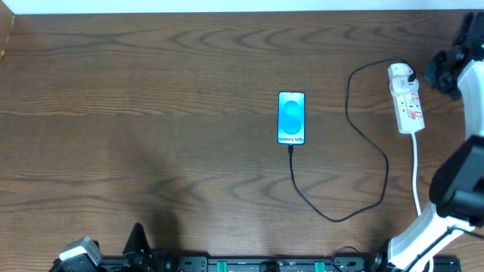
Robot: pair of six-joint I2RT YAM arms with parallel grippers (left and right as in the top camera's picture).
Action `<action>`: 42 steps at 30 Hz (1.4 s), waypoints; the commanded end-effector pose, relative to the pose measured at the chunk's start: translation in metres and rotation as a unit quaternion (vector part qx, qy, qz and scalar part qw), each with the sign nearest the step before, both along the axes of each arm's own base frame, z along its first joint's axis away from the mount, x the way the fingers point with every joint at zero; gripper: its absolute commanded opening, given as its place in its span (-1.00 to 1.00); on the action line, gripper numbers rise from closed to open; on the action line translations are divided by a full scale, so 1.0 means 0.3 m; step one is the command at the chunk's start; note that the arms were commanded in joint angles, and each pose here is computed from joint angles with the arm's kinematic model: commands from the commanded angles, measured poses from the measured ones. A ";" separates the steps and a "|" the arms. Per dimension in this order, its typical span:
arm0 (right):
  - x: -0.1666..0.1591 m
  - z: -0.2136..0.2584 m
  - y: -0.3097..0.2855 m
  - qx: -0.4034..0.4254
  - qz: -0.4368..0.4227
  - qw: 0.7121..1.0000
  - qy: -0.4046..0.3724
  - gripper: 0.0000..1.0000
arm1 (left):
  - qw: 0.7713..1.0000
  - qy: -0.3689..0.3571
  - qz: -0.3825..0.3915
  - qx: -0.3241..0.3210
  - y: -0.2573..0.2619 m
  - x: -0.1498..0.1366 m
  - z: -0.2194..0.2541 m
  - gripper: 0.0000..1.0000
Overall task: Plug charger to phone and switch on socket
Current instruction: 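Press down on the orange switch with the right gripper tip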
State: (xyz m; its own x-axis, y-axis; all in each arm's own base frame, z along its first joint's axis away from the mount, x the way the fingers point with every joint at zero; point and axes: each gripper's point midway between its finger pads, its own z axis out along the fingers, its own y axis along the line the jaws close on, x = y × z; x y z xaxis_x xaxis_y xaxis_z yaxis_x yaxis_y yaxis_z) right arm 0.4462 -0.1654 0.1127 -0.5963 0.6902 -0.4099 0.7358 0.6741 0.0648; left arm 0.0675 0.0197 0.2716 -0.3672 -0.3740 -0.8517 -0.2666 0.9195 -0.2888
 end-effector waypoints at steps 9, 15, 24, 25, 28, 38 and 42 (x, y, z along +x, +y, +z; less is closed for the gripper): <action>-0.002 -0.228 -0.006 0.014 -0.006 0.998 0.063 -0.98 | 1.000 -0.003 0.005 0.002 0.005 -0.005 -0.001 0.82; 0.021 -0.241 -0.011 0.010 -0.006 0.999 0.053 -0.98 | 1.000 -0.003 0.005 0.003 0.005 -0.005 -0.001 0.82; 0.041 -0.242 0.010 0.024 0.005 0.999 0.042 -0.98 | 1.000 -0.003 0.005 0.003 0.005 -0.005 -0.001 0.82; 0.041 -0.242 0.009 0.024 0.005 0.999 0.041 -0.98 | 1.000 -0.003 0.005 0.002 0.005 -0.005 -0.001 0.82; 0.041 -0.243 0.009 0.024 0.005 0.999 0.041 -0.98 | 1.000 -0.003 0.005 0.003 0.005 -0.005 -0.001 0.82; 0.034 -0.295 0.022 0.031 0.008 0.999 0.037 -0.98 | 1.000 -0.003 0.005 0.003 0.005 -0.005 -0.001 0.82; 0.038 -0.302 0.024 0.032 0.009 0.999 0.032 -0.98 | 1.000 -0.003 0.005 0.003 0.005 -0.005 -0.001 0.82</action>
State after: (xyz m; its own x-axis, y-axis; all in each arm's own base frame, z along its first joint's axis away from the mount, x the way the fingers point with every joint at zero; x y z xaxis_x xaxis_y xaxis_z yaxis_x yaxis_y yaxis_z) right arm 0.4589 -0.1627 0.0317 -0.6240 0.7027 -0.3420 0.7314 0.6792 0.0611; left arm 0.0675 0.0197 0.2716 -0.3672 -0.3740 -0.8517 -0.2666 0.9195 -0.2888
